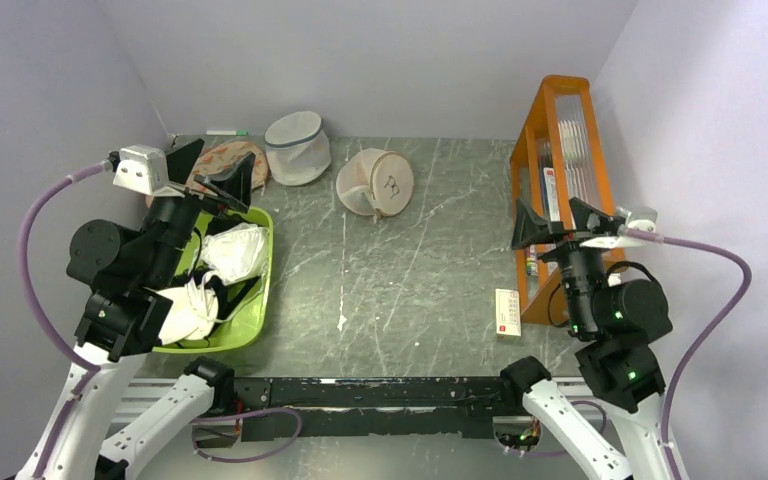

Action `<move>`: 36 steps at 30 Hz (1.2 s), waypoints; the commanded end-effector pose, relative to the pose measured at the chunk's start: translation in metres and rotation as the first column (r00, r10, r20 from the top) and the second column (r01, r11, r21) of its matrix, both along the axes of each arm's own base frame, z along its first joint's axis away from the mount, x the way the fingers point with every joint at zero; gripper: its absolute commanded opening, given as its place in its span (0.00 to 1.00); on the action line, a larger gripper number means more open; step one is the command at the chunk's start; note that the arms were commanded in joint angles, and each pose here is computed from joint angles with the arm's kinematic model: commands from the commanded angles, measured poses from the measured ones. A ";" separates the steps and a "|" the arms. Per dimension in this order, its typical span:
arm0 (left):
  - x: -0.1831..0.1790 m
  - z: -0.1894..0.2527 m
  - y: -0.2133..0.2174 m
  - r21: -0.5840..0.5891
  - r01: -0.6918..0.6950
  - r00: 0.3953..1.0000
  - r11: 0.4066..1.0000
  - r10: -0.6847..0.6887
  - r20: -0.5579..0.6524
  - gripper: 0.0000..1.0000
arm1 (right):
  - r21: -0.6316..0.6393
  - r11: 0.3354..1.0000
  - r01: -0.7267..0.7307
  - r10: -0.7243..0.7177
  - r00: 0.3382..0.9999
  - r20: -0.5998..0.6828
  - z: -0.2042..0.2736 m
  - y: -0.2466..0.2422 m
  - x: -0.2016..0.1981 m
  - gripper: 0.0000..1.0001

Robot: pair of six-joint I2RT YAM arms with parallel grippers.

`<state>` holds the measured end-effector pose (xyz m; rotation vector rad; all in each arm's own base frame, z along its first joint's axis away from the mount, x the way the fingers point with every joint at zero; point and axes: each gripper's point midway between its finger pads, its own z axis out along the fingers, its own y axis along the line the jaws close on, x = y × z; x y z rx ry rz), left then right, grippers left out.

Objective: Unzip the laundry bag and remove the bra

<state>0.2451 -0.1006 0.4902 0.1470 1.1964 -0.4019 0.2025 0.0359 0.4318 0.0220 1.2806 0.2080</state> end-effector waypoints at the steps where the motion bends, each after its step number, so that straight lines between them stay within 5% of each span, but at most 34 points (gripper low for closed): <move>1: 0.008 -0.008 0.006 -0.009 -0.013 0.998 1.000 0.013 -0.063 1.00 | 0.024 1.000 -0.015 0.017 0.997 -0.073 -0.001 0.008 0.010 1.00; 10: 0.032 -0.041 0.012 0.020 -0.011 0.978 1.000 0.015 -0.209 0.99 | -0.001 0.990 -0.141 0.140 0.979 -0.146 0.006 0.044 0.027 1.00; 19: 0.071 -0.050 -0.020 -0.039 0.175 0.944 0.984 -0.179 -0.276 0.99 | 0.092 0.973 -0.211 0.223 0.963 -0.153 0.022 0.059 0.023 1.00; 26: 0.112 -0.065 -0.052 -0.110 0.330 0.877 0.938 -0.348 -0.332 0.99 | 0.032 0.956 -0.290 0.291 0.938 -0.188 0.028 0.078 0.028 1.00; 36: 0.121 -0.117 -0.060 -0.093 0.356 0.834 0.930 -0.361 -0.418 0.99 | -0.018 0.870 -0.493 0.436 0.786 -0.438 -0.038 0.157 0.089 1.00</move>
